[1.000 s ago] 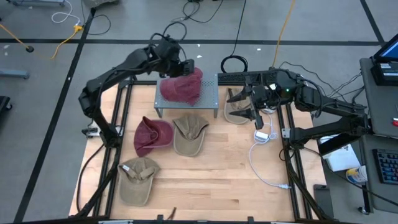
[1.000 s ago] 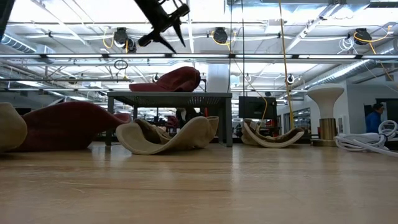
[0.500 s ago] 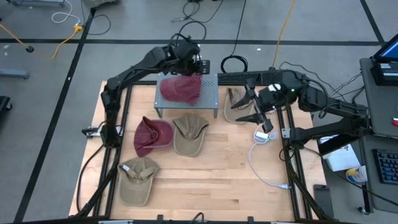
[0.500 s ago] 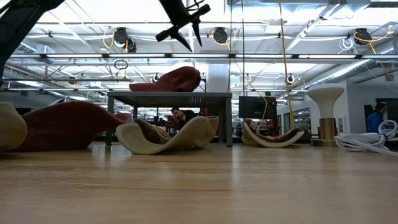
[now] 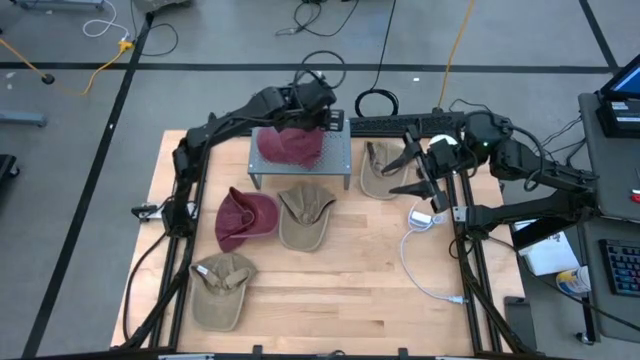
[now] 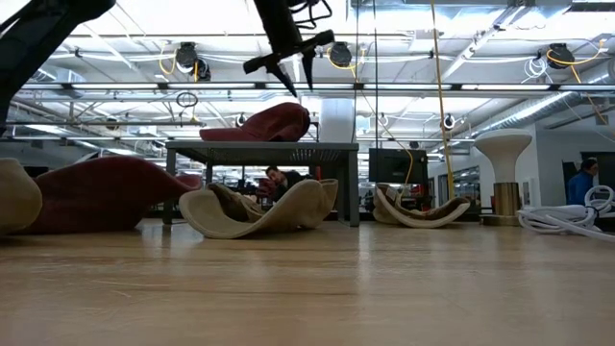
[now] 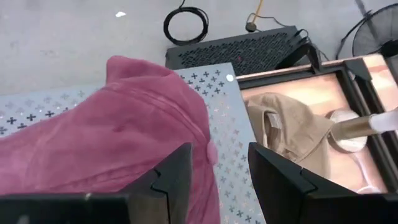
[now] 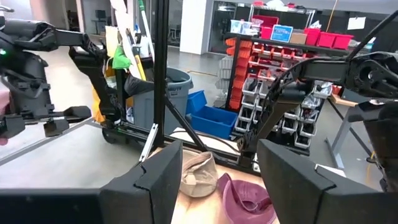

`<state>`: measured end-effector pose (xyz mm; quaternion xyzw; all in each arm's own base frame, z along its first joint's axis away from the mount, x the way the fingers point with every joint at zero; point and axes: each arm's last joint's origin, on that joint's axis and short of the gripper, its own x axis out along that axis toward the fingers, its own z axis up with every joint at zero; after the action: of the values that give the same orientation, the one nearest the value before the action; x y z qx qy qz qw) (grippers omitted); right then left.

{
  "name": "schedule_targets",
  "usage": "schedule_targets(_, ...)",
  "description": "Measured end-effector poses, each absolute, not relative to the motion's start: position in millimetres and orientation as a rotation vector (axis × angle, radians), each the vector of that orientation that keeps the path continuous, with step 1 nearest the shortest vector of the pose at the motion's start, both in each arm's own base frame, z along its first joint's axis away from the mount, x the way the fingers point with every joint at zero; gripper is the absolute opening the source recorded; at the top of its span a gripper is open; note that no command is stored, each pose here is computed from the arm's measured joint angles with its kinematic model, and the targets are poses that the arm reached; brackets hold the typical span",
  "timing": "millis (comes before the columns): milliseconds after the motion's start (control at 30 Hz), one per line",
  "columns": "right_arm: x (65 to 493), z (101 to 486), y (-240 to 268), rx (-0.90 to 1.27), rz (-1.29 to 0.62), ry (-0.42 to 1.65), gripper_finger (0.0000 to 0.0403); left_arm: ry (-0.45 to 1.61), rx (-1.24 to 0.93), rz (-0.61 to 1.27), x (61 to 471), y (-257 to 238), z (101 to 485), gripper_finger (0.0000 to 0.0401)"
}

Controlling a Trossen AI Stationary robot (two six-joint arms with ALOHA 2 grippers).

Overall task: Pick & Place hat
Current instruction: Put the dark red cap on the shelf

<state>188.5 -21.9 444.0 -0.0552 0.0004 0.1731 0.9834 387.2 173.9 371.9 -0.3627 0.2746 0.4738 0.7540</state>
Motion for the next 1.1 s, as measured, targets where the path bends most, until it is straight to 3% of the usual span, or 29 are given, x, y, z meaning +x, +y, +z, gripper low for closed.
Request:
schedule_targets(233,188,444,-21,-0.111,0.383,-0.005,0.0201,0.641,-0.664,1.034,401,160,362,0.0159)
schedule_targets(533,188,444,-21,-0.112,0.387,-0.006,0.0201,0.723,-0.256,0.990,411,137,366,0.0159)
schedule_targets(800,188,444,-21,-0.109,0.387,-0.005,0.0201,0.807,-0.190,0.880,413,127,364,0.0160)
schedule_targets(933,188,445,-21,-0.111,0.387,-0.007,0.0201,0.834,-0.199,0.868,411,127,362,0.0191)
schedule_targets(1100,186,445,-21,-0.125,0.384,-0.014,0.0201,0.791,-0.177,0.859,416,125,365,0.0267)
